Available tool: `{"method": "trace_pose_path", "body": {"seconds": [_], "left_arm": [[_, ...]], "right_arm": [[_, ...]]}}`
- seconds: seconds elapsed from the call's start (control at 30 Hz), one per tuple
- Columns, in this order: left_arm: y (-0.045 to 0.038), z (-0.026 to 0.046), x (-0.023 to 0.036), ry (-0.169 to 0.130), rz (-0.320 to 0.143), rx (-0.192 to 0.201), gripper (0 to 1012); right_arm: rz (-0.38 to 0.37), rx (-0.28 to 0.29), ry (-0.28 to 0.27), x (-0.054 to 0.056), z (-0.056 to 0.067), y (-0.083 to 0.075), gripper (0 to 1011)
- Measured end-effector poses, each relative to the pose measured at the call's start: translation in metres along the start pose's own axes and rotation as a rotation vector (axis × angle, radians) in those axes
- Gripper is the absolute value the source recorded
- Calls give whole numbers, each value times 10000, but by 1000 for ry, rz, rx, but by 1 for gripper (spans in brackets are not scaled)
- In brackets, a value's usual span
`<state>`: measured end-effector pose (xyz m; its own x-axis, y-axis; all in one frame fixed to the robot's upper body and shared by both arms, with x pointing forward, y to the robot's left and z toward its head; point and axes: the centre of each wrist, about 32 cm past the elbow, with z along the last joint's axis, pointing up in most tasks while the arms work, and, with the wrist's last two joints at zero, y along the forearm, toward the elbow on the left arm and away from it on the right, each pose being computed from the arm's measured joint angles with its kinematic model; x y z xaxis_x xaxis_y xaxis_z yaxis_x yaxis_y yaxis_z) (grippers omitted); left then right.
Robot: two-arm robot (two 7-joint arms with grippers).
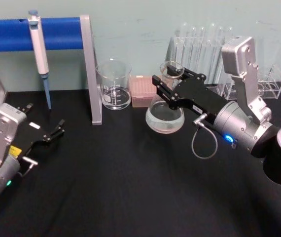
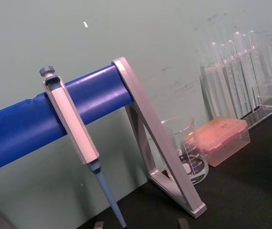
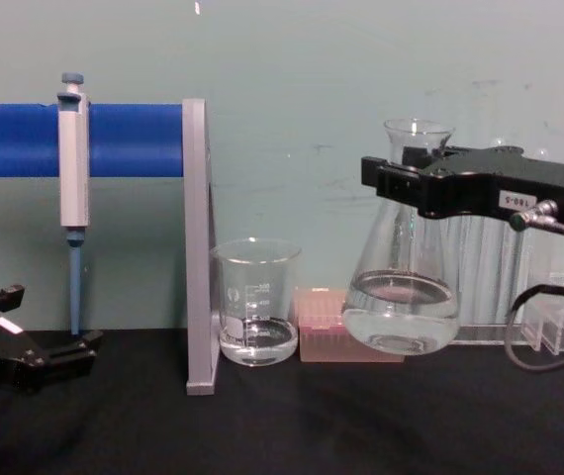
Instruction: Grasp the erlenmeyer flask with one hand, shake it three times, then place it back.
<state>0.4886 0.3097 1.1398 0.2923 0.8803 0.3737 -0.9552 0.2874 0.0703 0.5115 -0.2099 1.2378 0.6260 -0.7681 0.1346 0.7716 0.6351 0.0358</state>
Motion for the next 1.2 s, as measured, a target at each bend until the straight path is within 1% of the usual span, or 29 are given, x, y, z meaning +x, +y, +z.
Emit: {"method": "trace_pose_path", "body": {"seconds": [0.37,0.53,0.63,0.73,0.93,0.97,1.2], "left_arm": [[0,0,0,0,0,0,1001],[0,0,0,0,0,0,1001],[0,0,0,0,0,0,1001],[0,0,0,0,0,0,1001],[0,0,0,0,0,0,1001],[0,0,0,0,0,0,1001],[0,0,0,0,0,0,1001]], "right_arm": [[9,-1,1,-13,-4,3,449],[24,-1,6,-31,-10,10,449],[54,2,12,-57,-18,19,449],[110,10,14,-103,-22,35,449],[190,20,17,-176,-14,72,449],[214,24,18,-195,-14,83,449],[320,34,17,-264,-14,133,449]]}}
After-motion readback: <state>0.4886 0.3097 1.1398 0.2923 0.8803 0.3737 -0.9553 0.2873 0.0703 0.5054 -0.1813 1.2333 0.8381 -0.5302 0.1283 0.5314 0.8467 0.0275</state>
